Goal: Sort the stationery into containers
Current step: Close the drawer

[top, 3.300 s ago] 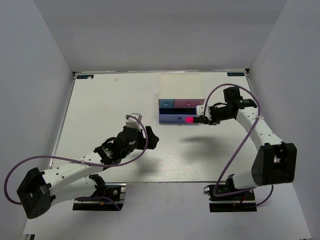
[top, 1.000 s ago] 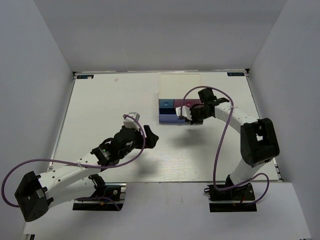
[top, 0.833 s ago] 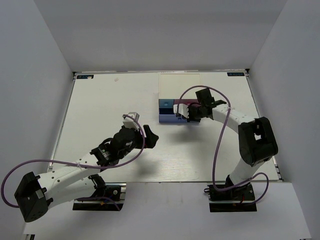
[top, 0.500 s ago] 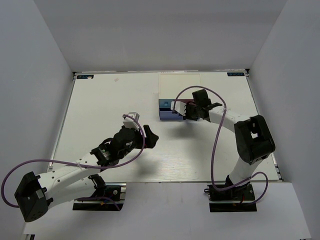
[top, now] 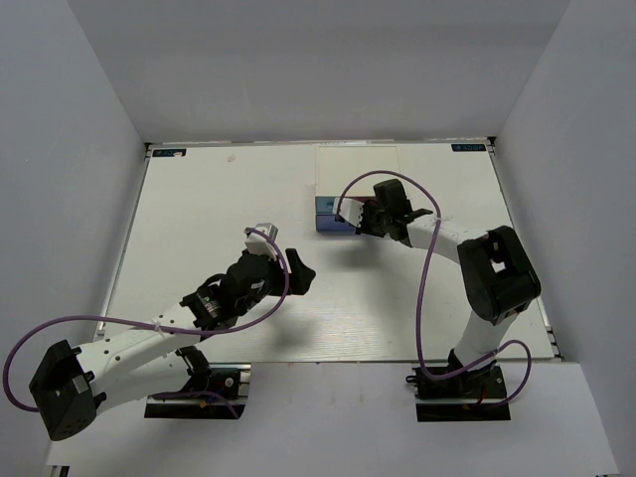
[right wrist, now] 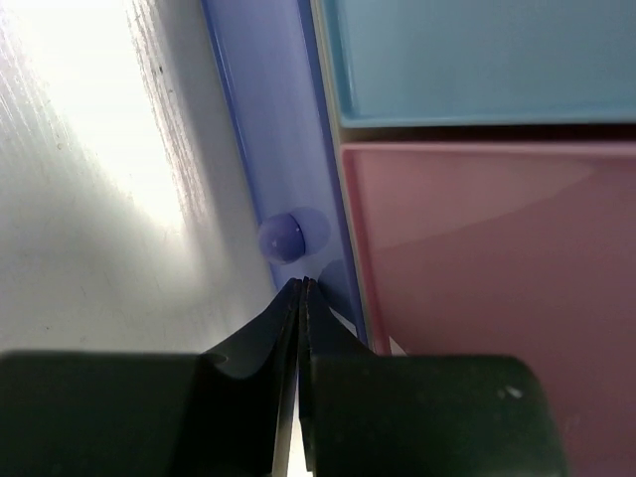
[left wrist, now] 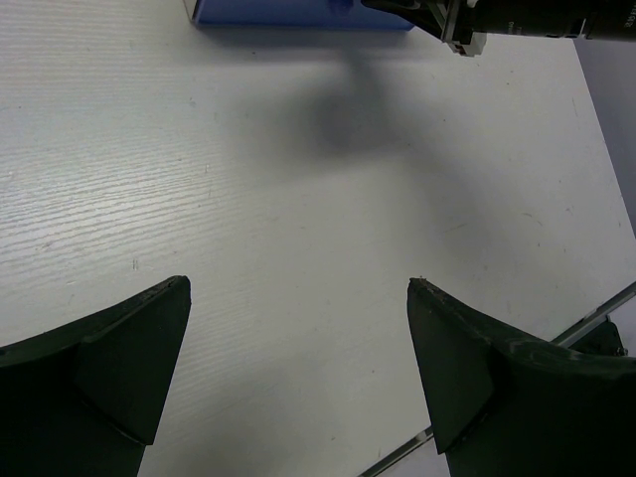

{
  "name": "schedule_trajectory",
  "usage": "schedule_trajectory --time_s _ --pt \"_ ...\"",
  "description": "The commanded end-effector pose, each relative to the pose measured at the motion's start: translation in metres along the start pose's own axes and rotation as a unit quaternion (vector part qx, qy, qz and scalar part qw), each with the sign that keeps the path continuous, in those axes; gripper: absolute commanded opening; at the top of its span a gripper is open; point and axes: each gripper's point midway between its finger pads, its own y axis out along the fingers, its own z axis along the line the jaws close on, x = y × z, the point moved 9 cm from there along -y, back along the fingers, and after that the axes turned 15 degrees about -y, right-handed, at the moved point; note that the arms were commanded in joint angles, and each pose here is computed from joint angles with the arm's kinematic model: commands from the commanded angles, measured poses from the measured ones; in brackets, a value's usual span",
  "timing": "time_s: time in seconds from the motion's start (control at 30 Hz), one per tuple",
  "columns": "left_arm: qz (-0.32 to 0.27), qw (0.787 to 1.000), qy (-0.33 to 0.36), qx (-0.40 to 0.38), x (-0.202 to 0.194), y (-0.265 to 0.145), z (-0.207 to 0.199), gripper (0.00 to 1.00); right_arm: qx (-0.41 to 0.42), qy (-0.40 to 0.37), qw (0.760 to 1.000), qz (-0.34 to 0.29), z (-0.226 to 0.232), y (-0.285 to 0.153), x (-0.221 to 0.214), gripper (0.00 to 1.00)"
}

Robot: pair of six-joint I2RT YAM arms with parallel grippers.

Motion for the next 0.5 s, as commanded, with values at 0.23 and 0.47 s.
schedule_trajectory --time_s 0.23,0.47 --pt "-0.01 1.0 -0.006 -0.005 0.005 -0.004 -0.003 0.99 0.051 0.013 0.993 -0.11 0.024 -0.044 0.026 0.21" --pt "-0.008 1.0 0.0 -0.002 0.004 -0.002 -0.002 0.99 0.047 0.189 0.969 -0.149 0.033 -0.09 0.051 0.9"
